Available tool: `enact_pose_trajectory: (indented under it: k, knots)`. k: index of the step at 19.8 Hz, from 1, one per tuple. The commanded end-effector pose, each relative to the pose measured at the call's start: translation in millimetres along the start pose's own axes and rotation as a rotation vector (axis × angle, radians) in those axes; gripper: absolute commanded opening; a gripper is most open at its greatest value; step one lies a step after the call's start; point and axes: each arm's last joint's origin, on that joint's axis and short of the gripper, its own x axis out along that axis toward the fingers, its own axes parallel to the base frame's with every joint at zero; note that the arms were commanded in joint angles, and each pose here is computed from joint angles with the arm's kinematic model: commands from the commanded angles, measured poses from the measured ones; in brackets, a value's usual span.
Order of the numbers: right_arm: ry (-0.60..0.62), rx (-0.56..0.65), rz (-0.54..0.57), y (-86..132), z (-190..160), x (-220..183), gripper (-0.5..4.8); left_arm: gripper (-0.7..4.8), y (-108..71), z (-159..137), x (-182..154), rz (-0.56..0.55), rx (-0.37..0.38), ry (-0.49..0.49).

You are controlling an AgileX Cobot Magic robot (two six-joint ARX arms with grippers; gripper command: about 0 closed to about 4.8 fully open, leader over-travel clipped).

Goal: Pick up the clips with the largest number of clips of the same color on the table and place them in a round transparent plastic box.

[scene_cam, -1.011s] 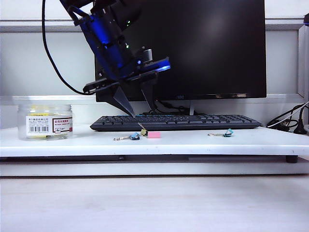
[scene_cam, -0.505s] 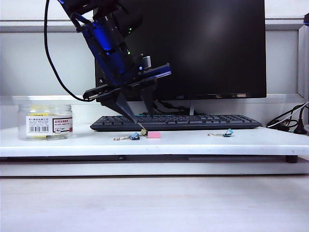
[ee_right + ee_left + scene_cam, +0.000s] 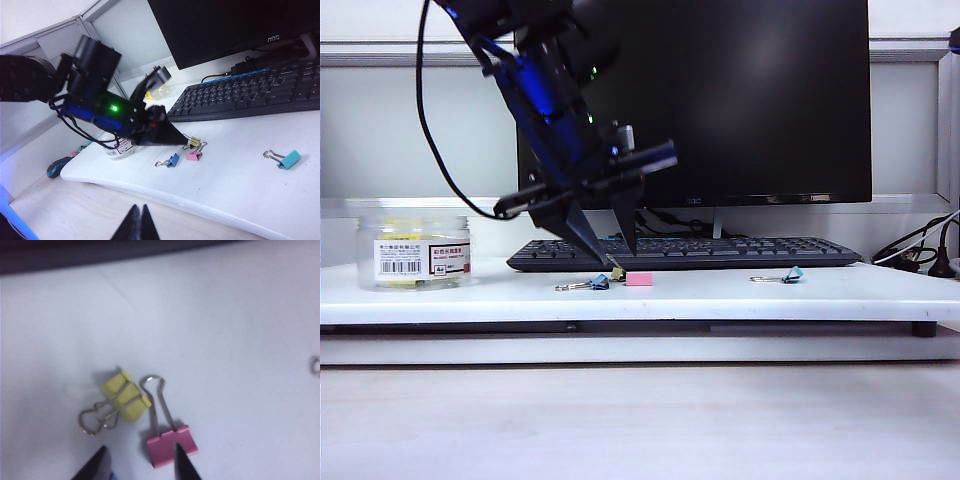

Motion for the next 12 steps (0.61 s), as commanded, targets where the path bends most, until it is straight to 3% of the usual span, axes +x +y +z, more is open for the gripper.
enact_pose_trajectory:
  k: [1,12]
  knots:
    - [-0.013,-0.010,0.012,1.6,2.5,-0.2,-0.06,1.66,-2.6,-0.4,2.3,-0.006,-0.004,-0.003]
    - [-0.013,-0.010,0.012,1.6,2.5,-0.2,-0.06,1.55,-2.4,3.7,3.6,0.003,-0.010,-0.051]
